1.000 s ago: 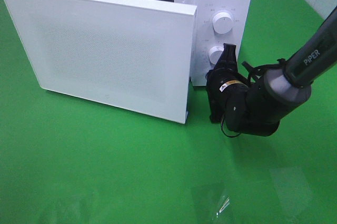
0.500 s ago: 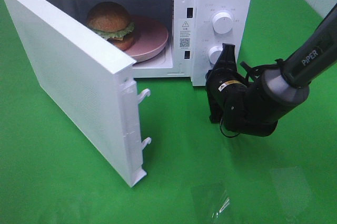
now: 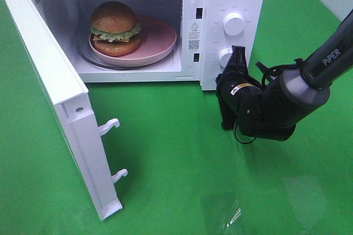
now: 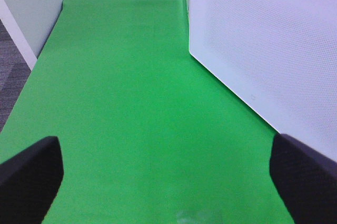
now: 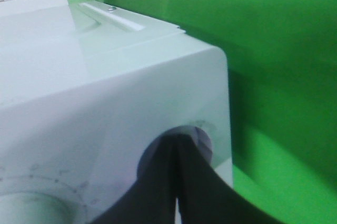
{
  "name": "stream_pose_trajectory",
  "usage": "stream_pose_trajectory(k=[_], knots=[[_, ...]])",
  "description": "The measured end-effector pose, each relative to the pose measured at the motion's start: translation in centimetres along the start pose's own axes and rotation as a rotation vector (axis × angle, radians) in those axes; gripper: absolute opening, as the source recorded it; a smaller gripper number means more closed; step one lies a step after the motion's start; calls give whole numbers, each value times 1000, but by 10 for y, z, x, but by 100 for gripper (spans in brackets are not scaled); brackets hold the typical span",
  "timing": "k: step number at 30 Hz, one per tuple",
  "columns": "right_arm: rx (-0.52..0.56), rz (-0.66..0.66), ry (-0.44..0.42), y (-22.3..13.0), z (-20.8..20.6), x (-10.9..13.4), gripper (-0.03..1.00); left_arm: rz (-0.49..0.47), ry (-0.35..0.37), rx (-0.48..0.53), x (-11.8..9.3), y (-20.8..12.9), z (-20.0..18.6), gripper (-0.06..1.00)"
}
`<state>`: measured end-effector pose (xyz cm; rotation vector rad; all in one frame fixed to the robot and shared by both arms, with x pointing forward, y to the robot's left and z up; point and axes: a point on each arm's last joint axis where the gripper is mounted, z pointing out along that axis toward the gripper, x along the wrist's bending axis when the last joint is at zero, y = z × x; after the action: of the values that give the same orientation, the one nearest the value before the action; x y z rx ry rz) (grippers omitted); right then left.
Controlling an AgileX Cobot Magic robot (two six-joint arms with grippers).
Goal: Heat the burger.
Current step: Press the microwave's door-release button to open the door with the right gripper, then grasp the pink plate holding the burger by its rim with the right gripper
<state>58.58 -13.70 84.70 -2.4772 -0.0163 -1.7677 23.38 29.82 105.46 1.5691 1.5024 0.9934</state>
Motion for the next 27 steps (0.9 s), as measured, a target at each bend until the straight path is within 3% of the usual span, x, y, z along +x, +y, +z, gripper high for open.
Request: stream_pose_trajectory(k=[16,27], knots=[[124,-110,-13,3,-23,4,2,0,0,0,0,0,0,99],[169,-156,-104,10,-50,1,2,0,0,0,0,0,0,99]])
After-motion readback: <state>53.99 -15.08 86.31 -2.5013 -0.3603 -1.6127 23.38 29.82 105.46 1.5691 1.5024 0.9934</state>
